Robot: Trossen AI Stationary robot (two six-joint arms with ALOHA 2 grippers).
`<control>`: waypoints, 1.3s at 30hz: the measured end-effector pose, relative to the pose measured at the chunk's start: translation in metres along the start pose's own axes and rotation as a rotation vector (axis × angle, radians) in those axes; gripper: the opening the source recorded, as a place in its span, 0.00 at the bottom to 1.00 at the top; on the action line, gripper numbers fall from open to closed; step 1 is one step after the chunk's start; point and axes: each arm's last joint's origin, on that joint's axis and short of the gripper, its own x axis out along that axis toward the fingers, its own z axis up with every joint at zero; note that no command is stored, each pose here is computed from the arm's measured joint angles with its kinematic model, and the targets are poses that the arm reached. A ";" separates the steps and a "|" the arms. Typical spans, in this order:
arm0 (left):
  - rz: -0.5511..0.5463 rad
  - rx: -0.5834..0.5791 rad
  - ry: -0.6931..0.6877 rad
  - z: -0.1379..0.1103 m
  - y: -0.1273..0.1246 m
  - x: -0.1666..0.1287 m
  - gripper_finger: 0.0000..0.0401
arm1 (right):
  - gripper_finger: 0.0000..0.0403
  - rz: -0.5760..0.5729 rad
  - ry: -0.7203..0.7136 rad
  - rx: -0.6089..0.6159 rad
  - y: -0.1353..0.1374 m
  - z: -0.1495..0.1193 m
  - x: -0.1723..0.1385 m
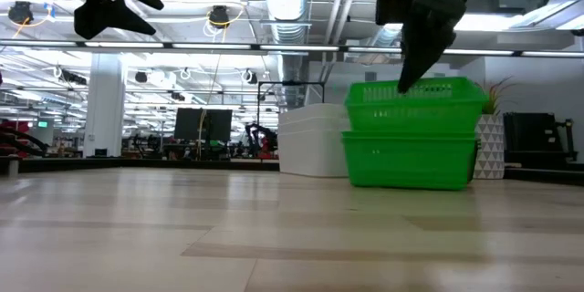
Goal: Stack baskets by color
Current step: Stack the left green bin on the stacked green bin
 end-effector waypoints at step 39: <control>0.017 -0.055 -0.027 0.001 0.000 0.000 0.56 | 0.56 0.048 -0.303 0.007 -0.014 -0.008 -0.075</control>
